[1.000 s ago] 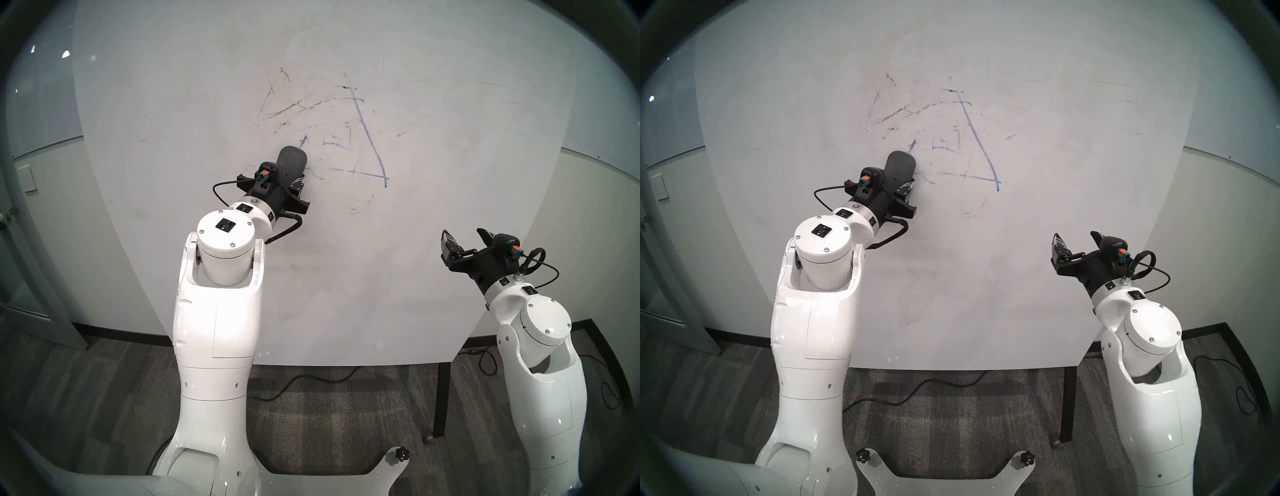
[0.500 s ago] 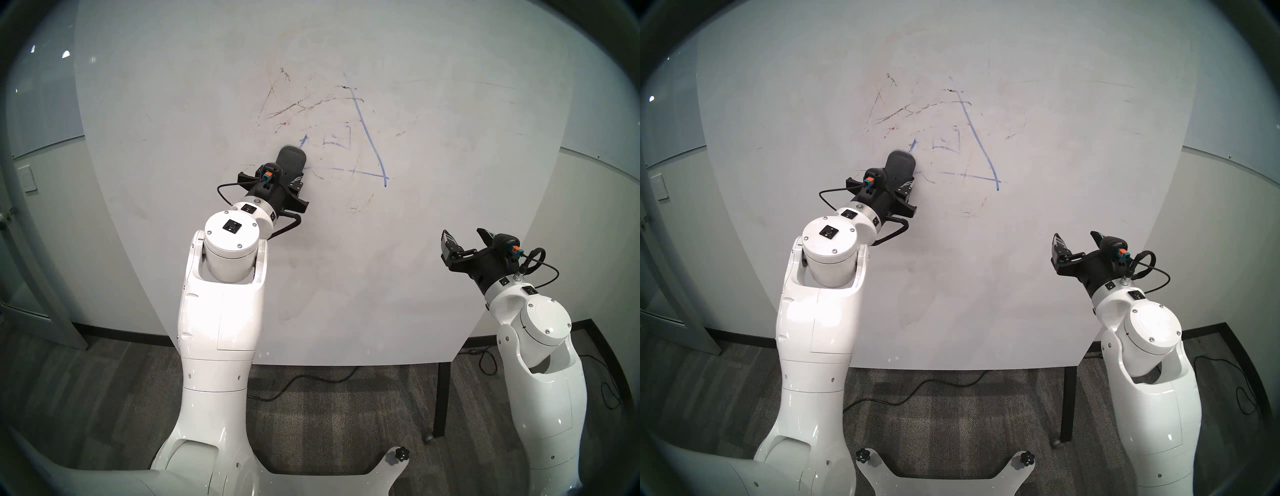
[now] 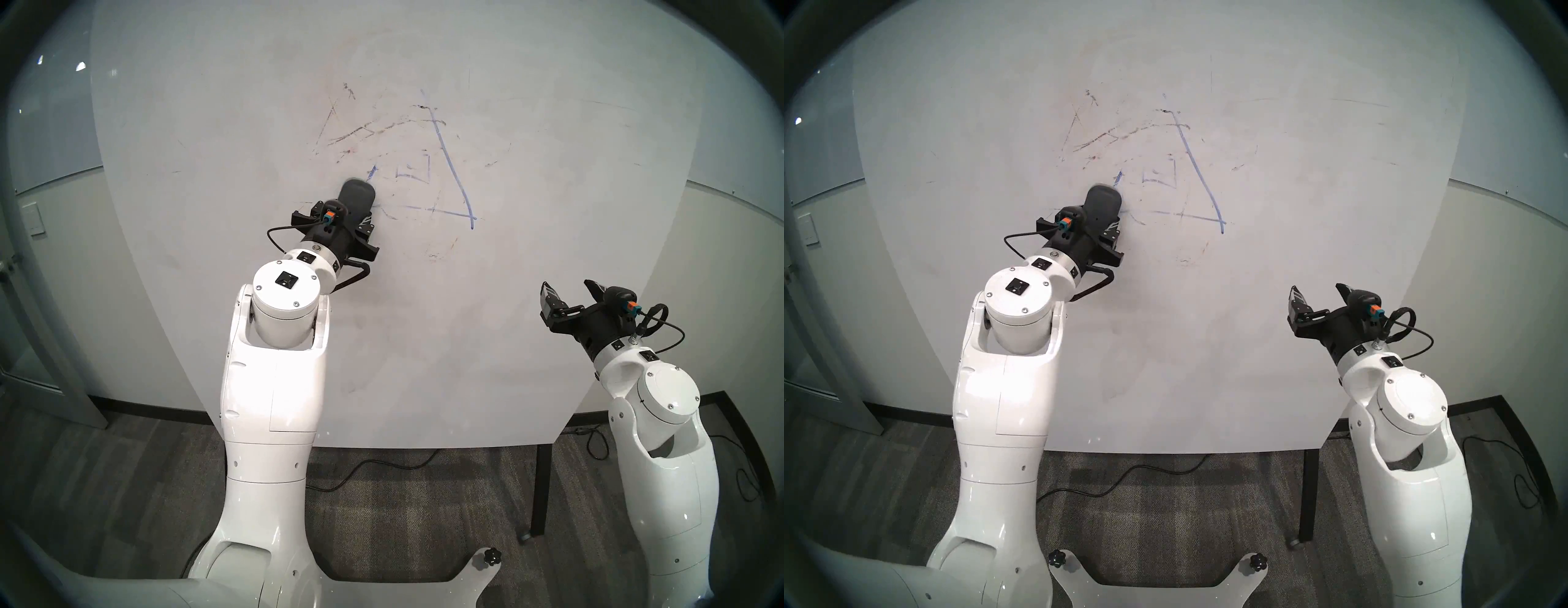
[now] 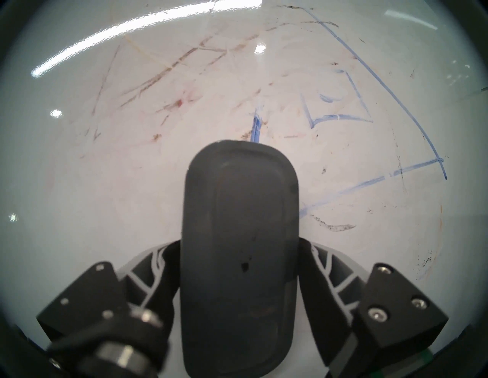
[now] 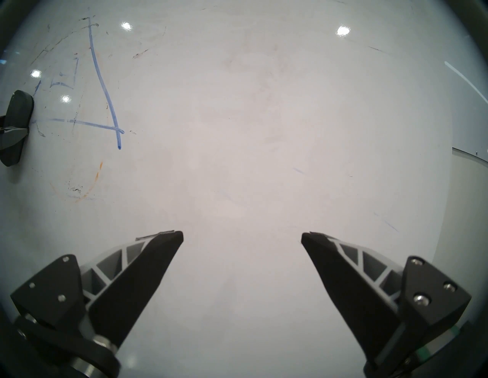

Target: Erase all marks on the whiteboard with the eraser

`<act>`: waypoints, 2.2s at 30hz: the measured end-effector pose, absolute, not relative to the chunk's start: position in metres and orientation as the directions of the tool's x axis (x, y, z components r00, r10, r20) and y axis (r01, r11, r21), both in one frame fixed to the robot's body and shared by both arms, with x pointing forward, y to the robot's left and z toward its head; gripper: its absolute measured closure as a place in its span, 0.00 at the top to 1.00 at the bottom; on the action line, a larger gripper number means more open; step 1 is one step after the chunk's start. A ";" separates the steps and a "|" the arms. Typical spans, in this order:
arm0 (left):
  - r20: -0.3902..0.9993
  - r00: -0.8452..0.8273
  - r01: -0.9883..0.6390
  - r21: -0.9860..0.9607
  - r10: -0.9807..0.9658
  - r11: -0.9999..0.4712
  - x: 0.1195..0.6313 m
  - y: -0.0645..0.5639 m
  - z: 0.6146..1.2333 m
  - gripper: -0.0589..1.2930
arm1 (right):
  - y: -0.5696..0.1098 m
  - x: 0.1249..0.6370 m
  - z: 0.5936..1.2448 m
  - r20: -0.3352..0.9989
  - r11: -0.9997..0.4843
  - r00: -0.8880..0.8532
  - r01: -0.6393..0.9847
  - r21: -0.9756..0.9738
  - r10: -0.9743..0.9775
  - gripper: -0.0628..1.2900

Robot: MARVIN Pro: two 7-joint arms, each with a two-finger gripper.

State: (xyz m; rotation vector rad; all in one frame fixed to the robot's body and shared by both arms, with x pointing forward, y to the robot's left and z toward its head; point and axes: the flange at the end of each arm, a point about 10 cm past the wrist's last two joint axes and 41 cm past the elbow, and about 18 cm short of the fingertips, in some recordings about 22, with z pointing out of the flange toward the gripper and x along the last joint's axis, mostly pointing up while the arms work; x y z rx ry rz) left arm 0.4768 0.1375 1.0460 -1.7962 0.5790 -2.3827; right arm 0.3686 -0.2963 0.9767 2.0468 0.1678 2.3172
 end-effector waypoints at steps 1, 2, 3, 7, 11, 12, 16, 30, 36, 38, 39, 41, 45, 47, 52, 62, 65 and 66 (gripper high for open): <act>0.904 -0.299 -0.143 -0.358 -0.305 -0.923 0.477 0.137 1.046 0.56 | -0.296 0.369 0.977 0.986 -0.993 -0.125 0.038 0.111 0.106 0.95; 0.904 -0.299 -0.141 -0.358 -0.305 -0.923 0.476 0.137 1.047 0.58 | -0.296 0.369 0.977 0.986 -0.993 -0.125 0.038 0.111 0.106 0.95; 0.904 -0.299 -0.140 -0.358 -0.305 -0.923 0.476 0.137 1.047 0.60 | -0.296 0.369 0.977 0.986 -0.993 -0.125 0.038 0.111 0.106 0.95; 0.904 -0.299 -0.134 -0.358 -0.307 -0.924 0.475 0.136 1.047 0.66 | -0.296 0.369 0.977 0.986 -0.993 -0.125 0.038 0.111 0.106 0.95; 0.903 -0.299 -0.130 -0.359 -0.309 -0.924 0.475 0.136 1.047 0.68 | -0.296 0.369 0.977 0.986 -0.993 -0.125 0.038 0.111 0.106 0.95; 0.903 -0.299 -0.129 -0.359 -0.309 -0.924 0.475 0.136 1.047 0.68 | -0.296 0.369 0.977 0.986 -0.993 -0.125 0.038 0.111 0.106 0.95; 0.902 -0.302 -0.130 -0.358 -0.307 -0.924 0.474 0.133 1.049 0.68 | -0.296 0.369 0.977 0.986 -0.993 -0.125 0.038 0.111 0.106 0.95; 0.900 -0.306 -0.115 -0.360 -0.312 -0.926 0.473 0.132 1.051 0.84 | -0.296 0.369 0.977 0.986 -0.993 -0.125 0.038 0.111 0.106 0.95; 0.899 -0.308 -0.110 -0.359 -0.311 -0.927 0.472 0.131 1.052 0.84 | -0.296 0.369 0.977 0.986 -0.993 -0.125 0.038 0.111 0.106 0.95; 0.898 -0.310 -0.108 -0.358 -0.311 -0.927 0.472 0.131 1.053 0.86 | -0.296 0.369 0.977 0.986 -0.993 -0.125 0.038 0.111 0.106 0.95; 0.898 -0.311 -0.106 -0.358 -0.311 -0.928 0.472 0.131 1.053 0.86 | -0.296 0.369 0.977 0.986 -0.993 -0.125 0.038 0.111 0.106 0.95; 0.897 -0.313 -0.104 -0.358 -0.311 -0.928 0.472 0.131 1.054 0.86 | -0.296 0.369 0.977 0.986 -0.993 -0.125 0.038 0.111 0.106 0.95; 0.896 -0.319 -0.098 -0.357 -0.310 -0.929 0.471 0.131 1.056 0.86 | -0.296 0.369 0.977 0.986 -0.993 -0.125 0.038 0.111 0.106 0.95; 0.895 -0.321 -0.096 -0.356 -0.310 -0.929 0.470 0.131 1.057 0.86 | -0.296 0.369 0.977 0.986 -0.993 -0.125 0.038 0.111 0.106 0.95; 0.884 -0.354 -0.081 -0.354 -0.305 -0.932 0.466 0.130 1.068 0.86 | -0.296 0.369 0.977 0.986 -0.993 -0.125 0.038 0.111 0.106 0.95; 0.874 -0.387 -0.073 -0.345 -0.292 -0.936 0.461 0.129 1.078 0.93 | -0.296 0.369 0.977 0.986 -0.993 -0.125 0.038 0.111 0.106 0.95; 0.872 -0.397 -0.072 -0.341 -0.287 -0.937 0.459 0.129 1.081 0.93 | -0.296 0.369 0.977 0.986 -0.993 -0.125 0.038 0.111 0.106 0.95; 0.870 -0.402 -0.072 -0.340 -0.284 -0.938 0.458 0.128 1.083 0.93 | -0.296 0.369 0.977 0.986 -0.993 -0.125 0.038 0.111 0.106 0.95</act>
